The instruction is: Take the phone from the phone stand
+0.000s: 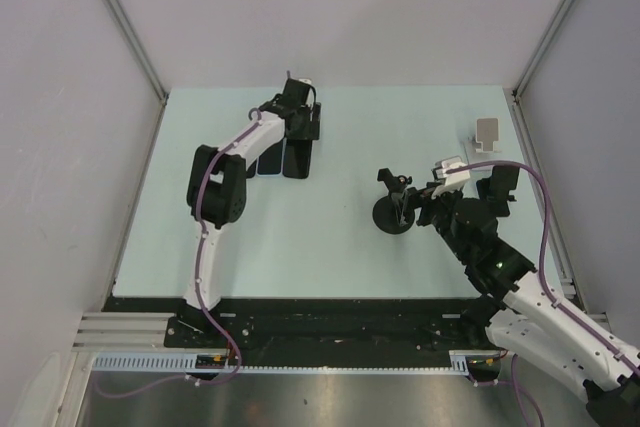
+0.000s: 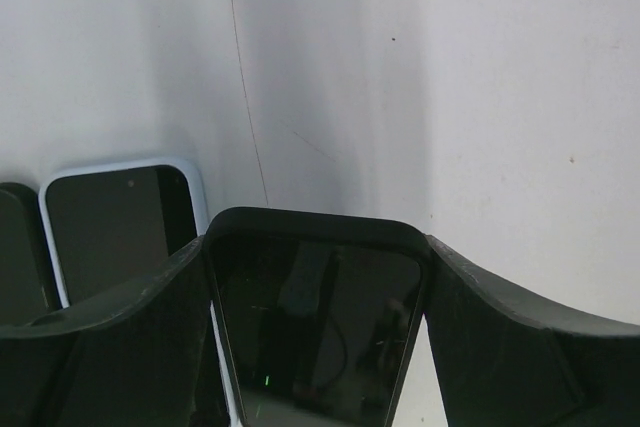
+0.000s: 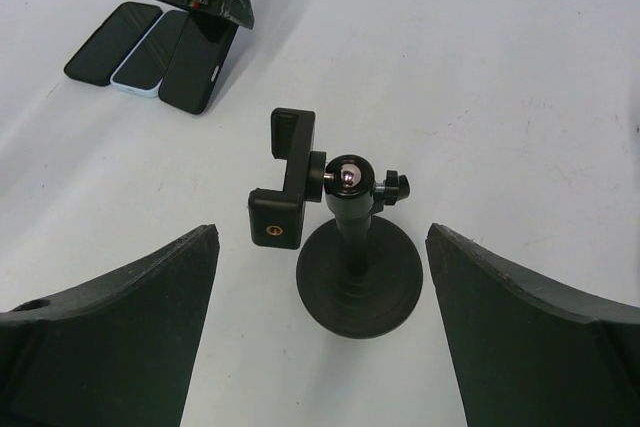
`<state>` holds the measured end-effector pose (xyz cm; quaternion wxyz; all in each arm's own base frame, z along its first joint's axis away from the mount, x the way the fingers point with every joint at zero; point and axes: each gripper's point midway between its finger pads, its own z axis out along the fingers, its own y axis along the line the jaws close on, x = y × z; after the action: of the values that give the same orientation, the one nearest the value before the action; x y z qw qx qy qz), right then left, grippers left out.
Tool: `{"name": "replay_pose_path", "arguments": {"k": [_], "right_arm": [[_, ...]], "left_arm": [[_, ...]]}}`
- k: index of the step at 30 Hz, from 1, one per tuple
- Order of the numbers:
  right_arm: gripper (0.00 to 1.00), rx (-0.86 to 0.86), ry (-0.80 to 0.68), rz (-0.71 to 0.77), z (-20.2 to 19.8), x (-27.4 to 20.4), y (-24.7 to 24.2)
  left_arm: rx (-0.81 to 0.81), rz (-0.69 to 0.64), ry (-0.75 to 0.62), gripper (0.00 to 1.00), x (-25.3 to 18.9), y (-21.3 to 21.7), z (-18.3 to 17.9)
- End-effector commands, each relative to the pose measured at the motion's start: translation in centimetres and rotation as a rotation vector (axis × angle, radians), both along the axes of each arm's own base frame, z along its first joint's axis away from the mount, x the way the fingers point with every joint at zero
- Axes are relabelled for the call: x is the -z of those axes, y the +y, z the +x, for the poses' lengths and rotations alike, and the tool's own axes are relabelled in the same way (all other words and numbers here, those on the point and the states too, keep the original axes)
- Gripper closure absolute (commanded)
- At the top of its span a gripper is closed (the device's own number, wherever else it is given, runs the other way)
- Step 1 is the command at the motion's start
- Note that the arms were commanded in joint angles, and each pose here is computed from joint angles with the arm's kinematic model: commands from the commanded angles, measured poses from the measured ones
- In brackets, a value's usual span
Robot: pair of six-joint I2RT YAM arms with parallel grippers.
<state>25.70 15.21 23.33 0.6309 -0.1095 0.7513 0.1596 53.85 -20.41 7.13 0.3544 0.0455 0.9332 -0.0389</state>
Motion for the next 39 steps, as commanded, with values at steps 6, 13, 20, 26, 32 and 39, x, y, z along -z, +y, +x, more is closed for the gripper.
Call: {"name": "replay_pose_path", "arguments": {"k": [6,13,20,26,32,39], "right_arm": [[0.10,0.021,-0.026,0.015,0.9,-0.5,-0.2],[0.11,0.016,-0.012,0.016,1.1,-0.1,-0.2],[0.11,0.007,-0.012,0.019,1.0,-0.1,-0.1],[0.11,0.009,-0.017,0.023,0.9,-0.3,-0.2],[0.11,0.012,-0.022,0.026,0.7,-0.5,-0.4],[0.11,0.015,-0.021,0.025,0.7,-0.5,-0.5]], "left_arm": [[-0.051,-0.016,0.042,0.46,2.2,0.3,0.7],[-0.071,-0.011,0.047,0.34,2.6,0.7,0.8],[-0.106,-0.007,0.044,0.18,2.7,1.1,0.9],[-0.133,-0.007,0.025,0.23,2.5,1.4,1.7],[-0.137,-0.010,-0.013,0.28,1.7,1.0,3.1],[-0.142,-0.006,-0.035,0.28,1.7,0.9,4.2]]}}
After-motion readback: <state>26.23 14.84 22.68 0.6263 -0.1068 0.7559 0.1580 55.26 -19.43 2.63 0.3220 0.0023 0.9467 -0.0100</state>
